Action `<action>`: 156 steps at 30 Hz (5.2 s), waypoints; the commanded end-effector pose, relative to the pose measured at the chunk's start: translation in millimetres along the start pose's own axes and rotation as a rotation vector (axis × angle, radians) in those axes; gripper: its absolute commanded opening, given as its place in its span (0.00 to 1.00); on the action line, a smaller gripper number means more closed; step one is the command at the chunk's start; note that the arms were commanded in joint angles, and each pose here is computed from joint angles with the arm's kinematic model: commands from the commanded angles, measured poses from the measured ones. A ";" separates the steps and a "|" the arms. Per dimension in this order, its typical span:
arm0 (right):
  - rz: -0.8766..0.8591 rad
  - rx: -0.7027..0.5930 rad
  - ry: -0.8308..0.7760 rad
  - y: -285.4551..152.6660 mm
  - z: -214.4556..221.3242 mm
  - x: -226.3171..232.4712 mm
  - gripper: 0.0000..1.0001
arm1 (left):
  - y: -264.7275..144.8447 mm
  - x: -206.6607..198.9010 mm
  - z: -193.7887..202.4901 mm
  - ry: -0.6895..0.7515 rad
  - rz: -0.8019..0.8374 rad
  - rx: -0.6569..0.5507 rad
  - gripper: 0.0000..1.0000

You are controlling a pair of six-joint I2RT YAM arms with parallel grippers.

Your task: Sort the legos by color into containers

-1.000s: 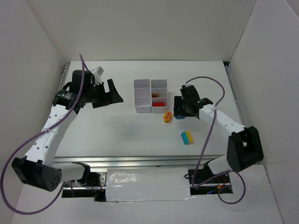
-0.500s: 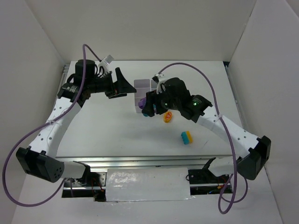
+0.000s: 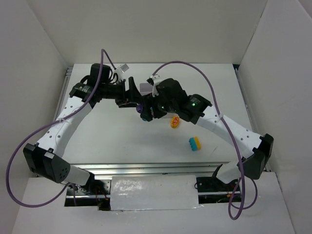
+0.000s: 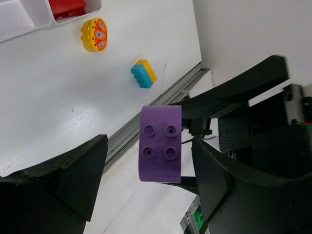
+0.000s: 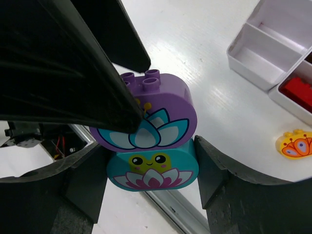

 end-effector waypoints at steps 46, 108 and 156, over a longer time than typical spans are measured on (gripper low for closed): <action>0.318 -0.108 0.157 -89.7 53.5 -46.0 0.01 | 36.5 4.6 -123.7 0.638 -0.370 -0.516 0.00; 0.306 -0.120 0.112 -134.5 80.4 -46.9 0.03 | 153.2 101.4 -133.3 1.572 -0.298 -0.373 0.48; 0.237 -0.306 0.457 -47.5 -6.4 -88.1 0.00 | -56.4 -49.2 -3.8 0.523 0.502 -0.249 1.00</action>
Point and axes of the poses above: each gripper's point midway between its finger pads, its own y axis out along the fingers, its own x axis along the line the jaws close on, z = x × y, the point moved 8 cm from there along -y, back along the fingers, and after that the axes turned 14 degrees about -y, right-handed, at the moved point
